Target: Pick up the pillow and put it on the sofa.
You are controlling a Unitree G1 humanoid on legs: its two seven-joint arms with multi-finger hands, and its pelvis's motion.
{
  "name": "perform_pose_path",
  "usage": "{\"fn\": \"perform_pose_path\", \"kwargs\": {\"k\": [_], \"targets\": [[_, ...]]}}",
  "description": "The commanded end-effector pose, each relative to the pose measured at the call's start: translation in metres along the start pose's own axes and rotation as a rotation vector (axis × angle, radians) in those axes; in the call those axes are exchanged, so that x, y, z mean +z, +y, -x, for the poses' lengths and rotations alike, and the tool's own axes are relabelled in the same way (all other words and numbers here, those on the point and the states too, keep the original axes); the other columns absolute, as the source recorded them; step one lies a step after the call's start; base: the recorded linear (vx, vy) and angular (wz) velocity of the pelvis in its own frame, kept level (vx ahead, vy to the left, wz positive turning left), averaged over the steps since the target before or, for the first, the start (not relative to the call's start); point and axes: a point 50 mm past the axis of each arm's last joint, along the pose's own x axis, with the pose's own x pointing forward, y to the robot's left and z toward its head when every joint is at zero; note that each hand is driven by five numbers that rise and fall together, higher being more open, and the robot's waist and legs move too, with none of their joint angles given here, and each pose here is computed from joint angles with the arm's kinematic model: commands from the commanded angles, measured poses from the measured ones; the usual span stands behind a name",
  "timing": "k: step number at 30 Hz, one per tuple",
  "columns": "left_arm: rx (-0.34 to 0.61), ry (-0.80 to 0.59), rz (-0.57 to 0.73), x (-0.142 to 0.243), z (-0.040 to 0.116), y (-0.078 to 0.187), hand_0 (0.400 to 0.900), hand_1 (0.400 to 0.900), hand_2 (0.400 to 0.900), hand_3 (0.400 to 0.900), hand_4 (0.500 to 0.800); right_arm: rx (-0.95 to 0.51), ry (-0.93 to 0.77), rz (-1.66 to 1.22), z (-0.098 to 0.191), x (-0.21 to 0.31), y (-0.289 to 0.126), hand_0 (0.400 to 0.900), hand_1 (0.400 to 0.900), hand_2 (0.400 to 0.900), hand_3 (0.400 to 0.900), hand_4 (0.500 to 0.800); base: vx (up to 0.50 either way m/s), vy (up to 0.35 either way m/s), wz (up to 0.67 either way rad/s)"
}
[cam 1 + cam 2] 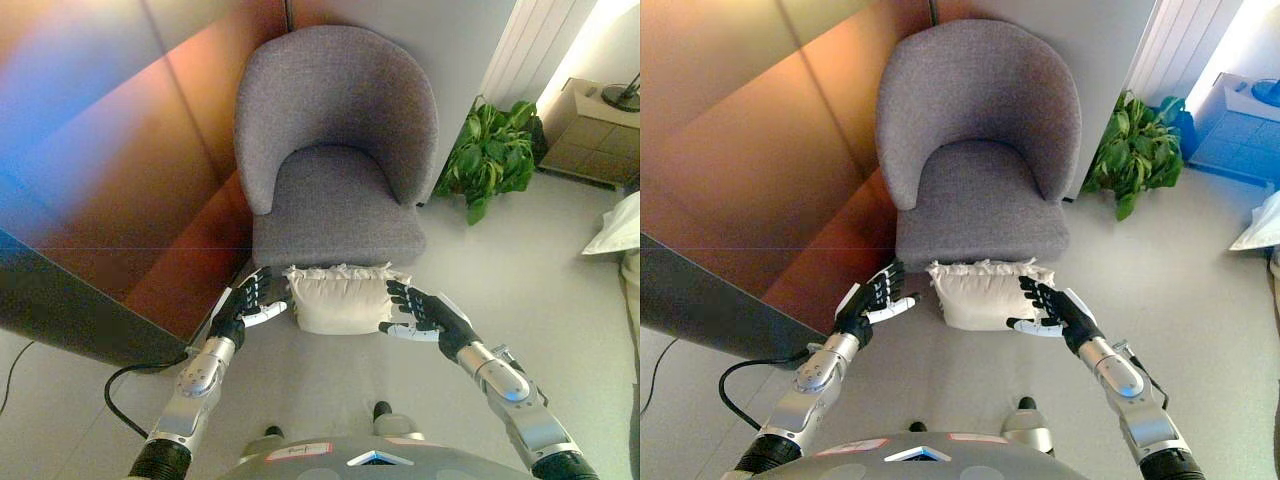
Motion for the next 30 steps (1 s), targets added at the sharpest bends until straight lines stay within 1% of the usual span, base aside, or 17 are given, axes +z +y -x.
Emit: {"fn": "perform_pose_path", "kwargs": {"k": [1,11,17,19,25,27,30], "targets": [[0.018,-0.19,-0.054,0.04,-0.01,0.012,0.9,0.9,0.9,0.9,0.8,-0.009,-0.192,0.034,-0.007,0.037,-0.01,0.9,0.9,0.9,0.9,0.8,-0.036,-0.071,0.07],[0.02,-0.233,-0.045,0.052,-0.013,0.016,0.9,0.9,0.9,0.9,0.8,-0.054,-0.243,0.05,-0.006,0.049,-0.024,0.9,0.9,0.9,0.9,0.8,-0.038,-0.122,0.1],[0.009,-0.284,0.008,0.065,-0.015,0.013,0.9,0.9,0.9,0.9,0.8,-0.112,-0.285,0.072,-0.012,0.062,-0.035,0.9,0.9,0.9,0.9,0.8,0.025,-0.12,0.07],[0.025,-0.301,0.023,0.069,-0.016,0.015,0.9,0.9,0.9,0.9,0.8,-0.145,-0.314,0.08,-0.015,0.07,-0.04,0.9,0.9,0.9,0.9,0.8,0.138,0.046,0.01],[0.052,-0.338,0.028,0.077,-0.017,0.017,0.9,0.9,0.9,0.9,0.8,-0.169,-0.349,0.148,-0.023,0.083,-0.044,0.9,0.9,0.9,0.9,0.8,0.249,0.114,-0.19],[0.07,-0.35,0.047,0.079,-0.016,0.021,0.9,0.9,0.9,0.9,0.8,-0.176,-0.35,0.147,-0.028,0.086,-0.043,0.9,0.9,0.9,0.9,0.8,0.47,0.196,-0.38],[0.073,-0.354,0.038,0.081,-0.018,0.02,0.9,0.9,0.9,0.9,0.8,-0.188,-0.332,0.126,-0.028,0.08,-0.041,0.9,0.9,0.9,0.9,0.8,0.44,0.156,-0.1]]}}
